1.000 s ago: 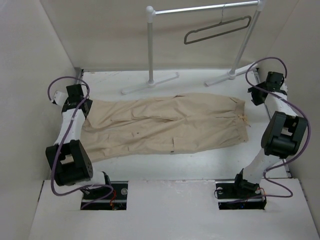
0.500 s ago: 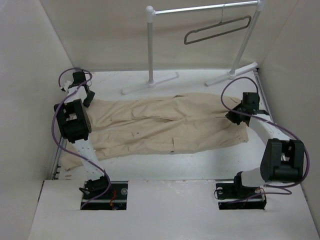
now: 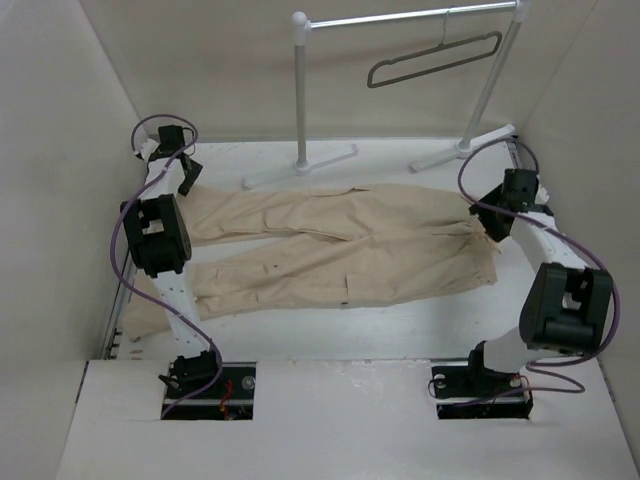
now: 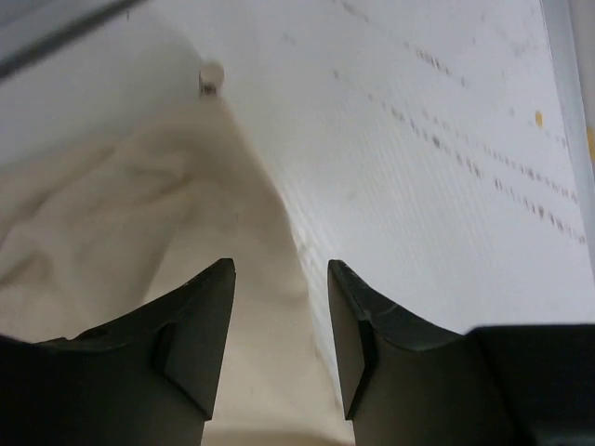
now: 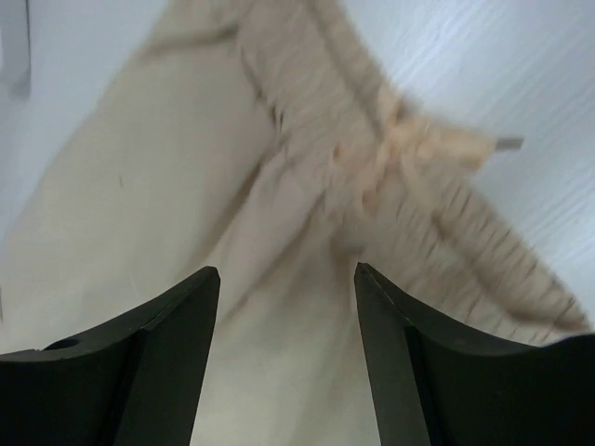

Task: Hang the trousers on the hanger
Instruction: Flatten out the trousers at the center of the board, then fold the trousers at the center of the board.

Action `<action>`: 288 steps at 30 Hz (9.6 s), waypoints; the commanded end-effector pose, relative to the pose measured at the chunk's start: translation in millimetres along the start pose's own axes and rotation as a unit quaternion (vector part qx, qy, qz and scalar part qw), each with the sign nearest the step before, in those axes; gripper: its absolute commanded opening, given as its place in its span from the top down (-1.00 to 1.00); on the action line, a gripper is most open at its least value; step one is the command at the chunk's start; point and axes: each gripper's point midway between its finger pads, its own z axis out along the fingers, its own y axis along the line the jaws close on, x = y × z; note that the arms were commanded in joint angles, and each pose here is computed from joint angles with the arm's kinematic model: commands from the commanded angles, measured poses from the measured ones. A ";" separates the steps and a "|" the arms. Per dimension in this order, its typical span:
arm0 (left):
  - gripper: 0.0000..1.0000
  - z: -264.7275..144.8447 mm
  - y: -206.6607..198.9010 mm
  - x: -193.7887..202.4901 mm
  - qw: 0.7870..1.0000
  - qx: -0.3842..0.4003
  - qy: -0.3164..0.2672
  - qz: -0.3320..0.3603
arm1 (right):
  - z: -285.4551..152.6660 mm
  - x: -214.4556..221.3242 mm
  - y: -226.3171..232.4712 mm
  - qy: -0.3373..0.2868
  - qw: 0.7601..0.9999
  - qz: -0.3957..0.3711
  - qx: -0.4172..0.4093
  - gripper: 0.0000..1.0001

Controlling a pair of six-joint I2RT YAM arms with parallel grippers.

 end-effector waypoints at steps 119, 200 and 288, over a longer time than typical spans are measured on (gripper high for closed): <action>1.00 -212.3 242.1 57.4 0.984 -0.098 -0.099 -0.109 | -14.7 4.0 -88.6 -0.052 0.982 0.165 0.073 0.02; -0.17 -35.3 -29.7 17.3 0.993 0.060 -0.049 0.089 | 79.4 -20.5 38.5 0.037 0.992 0.111 -0.039 -0.49; 0.04 -453.8 -5.4 55.9 0.945 0.288 -0.081 0.135 | -218.9 -27.7 172.6 -0.123 0.951 -0.029 -0.281 0.74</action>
